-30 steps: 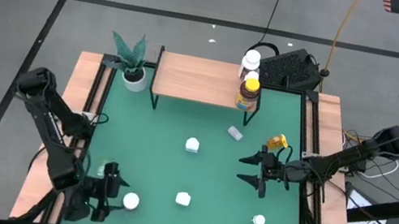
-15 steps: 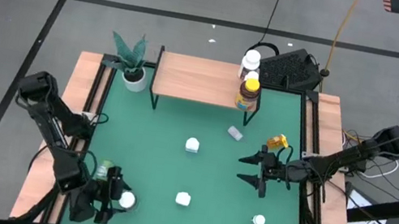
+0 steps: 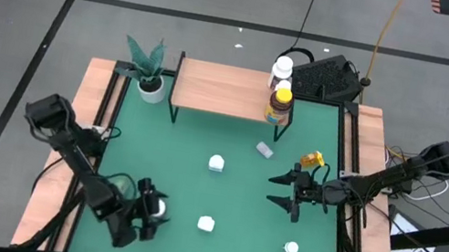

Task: Pick and place medicine bottles onto shelf by color
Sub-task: Put the green white medicine bottle on the shelf

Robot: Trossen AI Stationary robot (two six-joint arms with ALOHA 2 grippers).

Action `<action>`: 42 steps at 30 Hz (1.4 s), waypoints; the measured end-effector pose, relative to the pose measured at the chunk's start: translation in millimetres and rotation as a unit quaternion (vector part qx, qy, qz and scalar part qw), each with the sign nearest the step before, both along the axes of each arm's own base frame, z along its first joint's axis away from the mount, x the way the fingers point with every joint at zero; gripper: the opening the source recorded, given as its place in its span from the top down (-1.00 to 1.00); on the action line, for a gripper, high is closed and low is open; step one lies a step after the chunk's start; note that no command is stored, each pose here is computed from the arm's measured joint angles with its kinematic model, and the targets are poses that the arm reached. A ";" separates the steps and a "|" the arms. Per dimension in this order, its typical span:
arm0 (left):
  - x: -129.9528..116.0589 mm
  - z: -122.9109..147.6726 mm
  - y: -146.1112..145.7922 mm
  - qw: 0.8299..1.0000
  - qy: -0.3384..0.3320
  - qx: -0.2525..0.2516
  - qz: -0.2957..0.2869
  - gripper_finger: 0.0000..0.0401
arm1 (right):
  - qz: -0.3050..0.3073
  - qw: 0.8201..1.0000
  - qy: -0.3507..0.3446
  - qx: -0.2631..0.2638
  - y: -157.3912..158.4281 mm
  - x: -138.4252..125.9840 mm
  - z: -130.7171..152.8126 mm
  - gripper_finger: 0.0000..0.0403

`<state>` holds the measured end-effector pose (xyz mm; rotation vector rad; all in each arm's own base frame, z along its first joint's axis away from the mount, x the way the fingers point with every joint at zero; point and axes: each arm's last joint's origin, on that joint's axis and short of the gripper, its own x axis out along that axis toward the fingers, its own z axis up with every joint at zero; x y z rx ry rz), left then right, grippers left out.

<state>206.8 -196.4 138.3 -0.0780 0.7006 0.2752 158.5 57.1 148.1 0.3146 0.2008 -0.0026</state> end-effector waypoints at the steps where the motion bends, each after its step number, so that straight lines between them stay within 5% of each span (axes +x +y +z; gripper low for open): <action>1: 3.3 0.0 3.5 1.000 -0.001 -0.002 0.011 -0.75 | 0.000 1.000 0.000 0.000 0.0 0.0 0.0 -0.40; 6: 15.4 2.9 17.7 0.999 -0.003 -0.007 0.038 -0.75 | 0.000 1.000 0.000 0.000 0.0 0.0 0.0 -0.40; 13: 21.5 5.8 17.6 1.000 0.013 0.003 -0.016 -0.75 | 0.000 1.000 0.000 0.000 0.0 0.0 0.0 -0.40; 21: 14.6 3.2 18.4 0.997 0.014 -0.055 0.057 -0.75 | 0.000 1.000 0.000 0.000 0.0 0.0 0.0 -0.40; 35: -2.2 5.5 12.6 0.995 0.031 -0.063 0.064 -0.75 | -0.010 1.000 -0.001 -0.002 -0.6 0.0 0.1 -0.40; 42: -8.8 3.7 12.5 0.995 0.043 -0.058 0.073 -0.43 | -0.011 1.000 0.000 -0.001 -0.7 0.0 0.0 -0.40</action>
